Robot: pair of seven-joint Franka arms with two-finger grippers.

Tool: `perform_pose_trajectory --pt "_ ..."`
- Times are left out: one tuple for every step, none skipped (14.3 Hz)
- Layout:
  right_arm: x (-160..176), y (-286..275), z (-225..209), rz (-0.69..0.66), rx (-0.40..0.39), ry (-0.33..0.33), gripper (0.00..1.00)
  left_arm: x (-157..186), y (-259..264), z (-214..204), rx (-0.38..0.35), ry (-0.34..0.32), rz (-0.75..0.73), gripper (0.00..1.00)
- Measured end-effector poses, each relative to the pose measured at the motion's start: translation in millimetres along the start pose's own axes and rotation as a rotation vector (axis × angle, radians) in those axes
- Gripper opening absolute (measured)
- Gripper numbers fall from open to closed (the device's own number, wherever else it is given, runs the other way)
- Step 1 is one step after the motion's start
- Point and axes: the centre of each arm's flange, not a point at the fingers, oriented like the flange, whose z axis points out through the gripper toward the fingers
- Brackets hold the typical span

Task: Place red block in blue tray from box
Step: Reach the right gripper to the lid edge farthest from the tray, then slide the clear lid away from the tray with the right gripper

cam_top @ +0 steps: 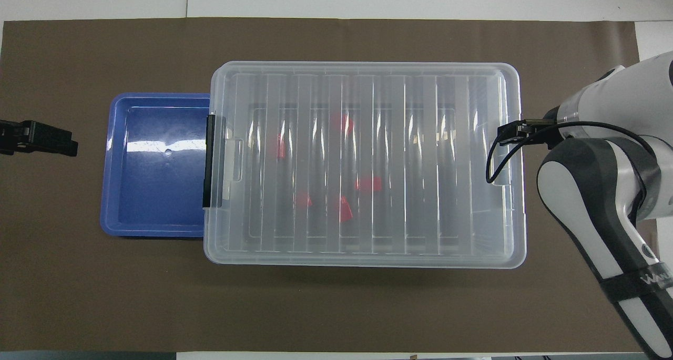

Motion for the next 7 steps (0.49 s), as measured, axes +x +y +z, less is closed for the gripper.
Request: perform_pose_trajectory --pt "0 0 -1 0.001 0.0 0.001 1.0 0 0 1 0.0 0.001 0.0 1.0" --pt "0 1 0 0.002 0.0 0.001 1.0 0 0 1 0.0 0.001 0.0 1.0" --pt "0 3 0 0.002 0.0 0.0 1.0 0 0 1 0.0 0.001 0.0 1.0" --pt "0 5 1 -0.001 -0.001 -0.001 1.0 0 0 1 0.0 0.002 0.0 1.0" --pt "0 8 1 -0.004 -0.002 -0.003 1.0 0 0 1 0.0 0.003 0.0 1.0" --pt "1 13 2 -0.01 -0.002 -0.004 1.0 0 0 1 0.0 0.006 0.0 1.0" --pt "1 18 3 -0.017 -0.003 -0.004 1.0 0 0 0 0.0 0.012 0.0 1.0"
